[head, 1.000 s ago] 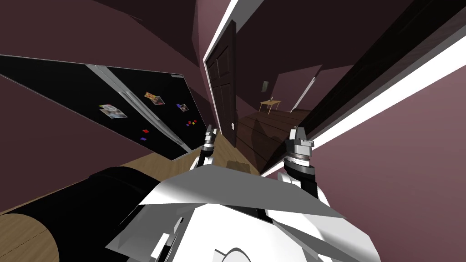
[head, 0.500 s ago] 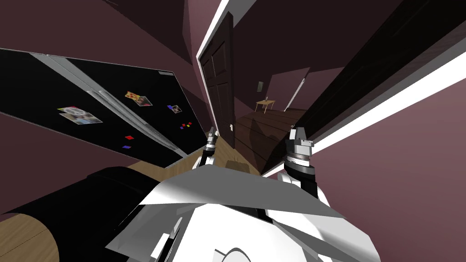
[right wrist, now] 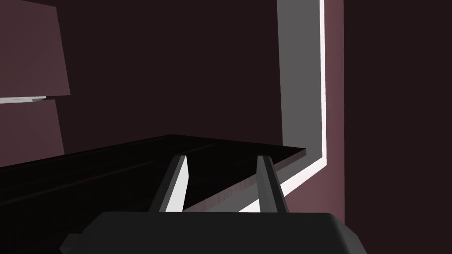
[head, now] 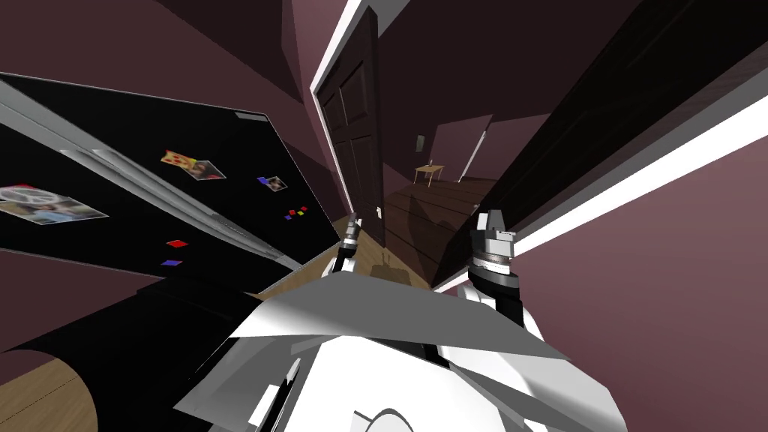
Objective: Push the door open
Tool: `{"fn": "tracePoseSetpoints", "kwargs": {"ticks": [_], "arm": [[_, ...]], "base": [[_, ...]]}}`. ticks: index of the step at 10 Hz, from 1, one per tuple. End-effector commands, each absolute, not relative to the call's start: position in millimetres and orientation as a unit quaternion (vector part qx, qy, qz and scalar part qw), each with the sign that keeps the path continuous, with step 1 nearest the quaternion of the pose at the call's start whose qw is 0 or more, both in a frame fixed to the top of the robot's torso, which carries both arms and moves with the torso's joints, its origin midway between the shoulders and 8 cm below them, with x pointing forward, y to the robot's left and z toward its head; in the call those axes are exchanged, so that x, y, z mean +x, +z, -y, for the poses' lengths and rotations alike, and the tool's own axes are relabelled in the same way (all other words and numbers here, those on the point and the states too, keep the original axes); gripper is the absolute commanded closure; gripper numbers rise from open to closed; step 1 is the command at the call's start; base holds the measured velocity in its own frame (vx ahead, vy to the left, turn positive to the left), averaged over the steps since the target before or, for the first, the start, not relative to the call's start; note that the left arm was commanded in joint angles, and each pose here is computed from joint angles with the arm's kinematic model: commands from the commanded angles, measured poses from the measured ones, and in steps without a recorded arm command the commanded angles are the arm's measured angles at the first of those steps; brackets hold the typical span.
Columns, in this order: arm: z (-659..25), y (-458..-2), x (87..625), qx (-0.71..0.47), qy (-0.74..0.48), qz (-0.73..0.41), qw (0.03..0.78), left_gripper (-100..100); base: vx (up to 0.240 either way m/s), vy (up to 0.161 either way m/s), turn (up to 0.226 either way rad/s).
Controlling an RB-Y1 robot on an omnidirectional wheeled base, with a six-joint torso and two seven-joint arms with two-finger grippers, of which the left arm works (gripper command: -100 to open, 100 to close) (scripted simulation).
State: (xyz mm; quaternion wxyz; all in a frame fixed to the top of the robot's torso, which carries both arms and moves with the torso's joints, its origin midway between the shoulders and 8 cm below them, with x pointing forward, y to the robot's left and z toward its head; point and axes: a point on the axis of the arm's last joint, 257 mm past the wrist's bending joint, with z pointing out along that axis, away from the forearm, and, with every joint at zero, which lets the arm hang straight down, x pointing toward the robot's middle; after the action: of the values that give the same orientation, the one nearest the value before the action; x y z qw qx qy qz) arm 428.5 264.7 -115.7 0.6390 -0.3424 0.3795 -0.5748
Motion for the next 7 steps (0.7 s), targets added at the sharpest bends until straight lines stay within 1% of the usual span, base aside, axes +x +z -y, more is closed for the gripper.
{"fn": "tracePoseSetpoints", "kwargs": {"ticks": [1, 7], "arm": [[-268, -131, 433, -0.35, -0.571, -0.386, 0.634, -100], [-270, -183, 451, -0.377, -0.558, -0.411, 0.615, -100]], "base": [[0.069, 0.111, -0.18], [0.059, 0.123, -0.169]]}}
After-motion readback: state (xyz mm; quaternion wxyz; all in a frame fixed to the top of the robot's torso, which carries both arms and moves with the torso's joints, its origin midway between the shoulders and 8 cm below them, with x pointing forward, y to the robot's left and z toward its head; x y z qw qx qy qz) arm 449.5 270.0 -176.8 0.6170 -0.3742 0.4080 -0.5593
